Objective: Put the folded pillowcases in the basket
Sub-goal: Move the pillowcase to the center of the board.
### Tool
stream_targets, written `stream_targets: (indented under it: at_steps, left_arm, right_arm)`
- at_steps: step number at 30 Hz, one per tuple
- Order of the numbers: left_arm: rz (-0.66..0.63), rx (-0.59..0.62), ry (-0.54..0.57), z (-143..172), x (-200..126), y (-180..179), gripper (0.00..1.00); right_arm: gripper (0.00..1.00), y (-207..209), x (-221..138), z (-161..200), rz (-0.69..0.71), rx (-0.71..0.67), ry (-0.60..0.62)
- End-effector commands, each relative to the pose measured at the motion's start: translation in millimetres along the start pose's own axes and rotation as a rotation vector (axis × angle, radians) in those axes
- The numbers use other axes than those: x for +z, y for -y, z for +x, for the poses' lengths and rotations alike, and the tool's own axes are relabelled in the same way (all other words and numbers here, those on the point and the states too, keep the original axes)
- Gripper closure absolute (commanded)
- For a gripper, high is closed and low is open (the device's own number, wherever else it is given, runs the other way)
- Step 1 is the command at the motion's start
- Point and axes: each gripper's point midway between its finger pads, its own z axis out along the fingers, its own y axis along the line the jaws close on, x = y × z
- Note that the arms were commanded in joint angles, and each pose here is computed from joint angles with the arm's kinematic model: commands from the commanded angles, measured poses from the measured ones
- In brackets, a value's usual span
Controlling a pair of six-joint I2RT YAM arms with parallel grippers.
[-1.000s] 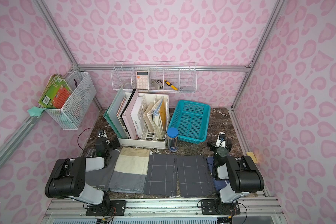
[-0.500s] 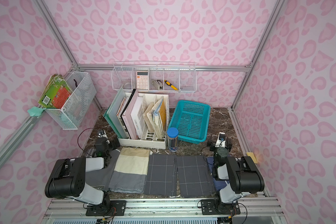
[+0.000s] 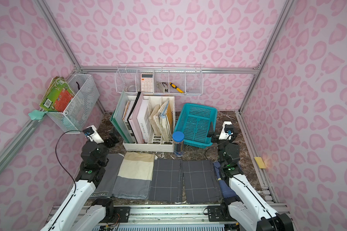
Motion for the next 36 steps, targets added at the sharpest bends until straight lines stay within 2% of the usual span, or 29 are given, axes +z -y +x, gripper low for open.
stream_targets:
  at_steps: [1, 3, 6, 9, 12, 14, 18, 23, 28, 36]
  left_arm:
    - [-0.309, -0.243, -0.179, 25.8, -31.1, -51.0, 0.01]
    - [-0.426, -0.312, -0.249, 29.3, -54.7, -66.5, 0.01]
    - [-0.469, -0.329, -0.363, 37.6, -81.1, -70.6, 0.01]
    - [-0.314, -0.283, -0.494, 51.0, -92.8, -47.6, 0.01]
    - [-0.087, -0.316, -0.642, 75.6, -106.0, -10.7, 0.01]
    - [0.014, -0.366, -0.730, 94.0, -114.8, 7.1, 0.01]
    - [0.112, -0.447, -0.910, 131.5, -132.9, 29.1, 0.01]
    - [0.155, -0.403, -1.007, 159.1, -148.9, 45.7, 0.01]
    - [0.186, -0.359, -1.061, 178.9, -153.6, 63.6, 0.01]
    - [0.234, -0.271, -1.138, 211.6, -161.4, 101.0, 0.01]
  right_arm:
    - [0.01, 2.8, -13.5, 28.3, 0.019, 0.274, -0.207]
    - [0.01, -4.8, -21.1, 18.2, -0.058, 0.324, -0.205]
    - [0.01, -15.5, -31.5, 10.2, -0.137, 0.330, -0.250]
    - [0.00, -15.9, -39.2, 20.8, -0.109, 0.317, -0.386]
    - [0.00, -31.7, -53.1, 40.8, -0.154, 0.299, -0.532]
    - [0.01, -47.6, -66.5, 56.8, -0.191, 0.307, -0.620]
    - [0.02, -81.3, -103.4, 97.9, -0.228, 0.292, -0.792]
    - [0.02, -108.5, -152.6, 156.4, -0.232, 0.241, -0.974]
    - [0.02, -118.0, -188.6, 209.5, -0.248, 0.274, -1.120]
    - [0.03, -106.4, -209.2, 260.0, -0.190, 0.338, -1.199]
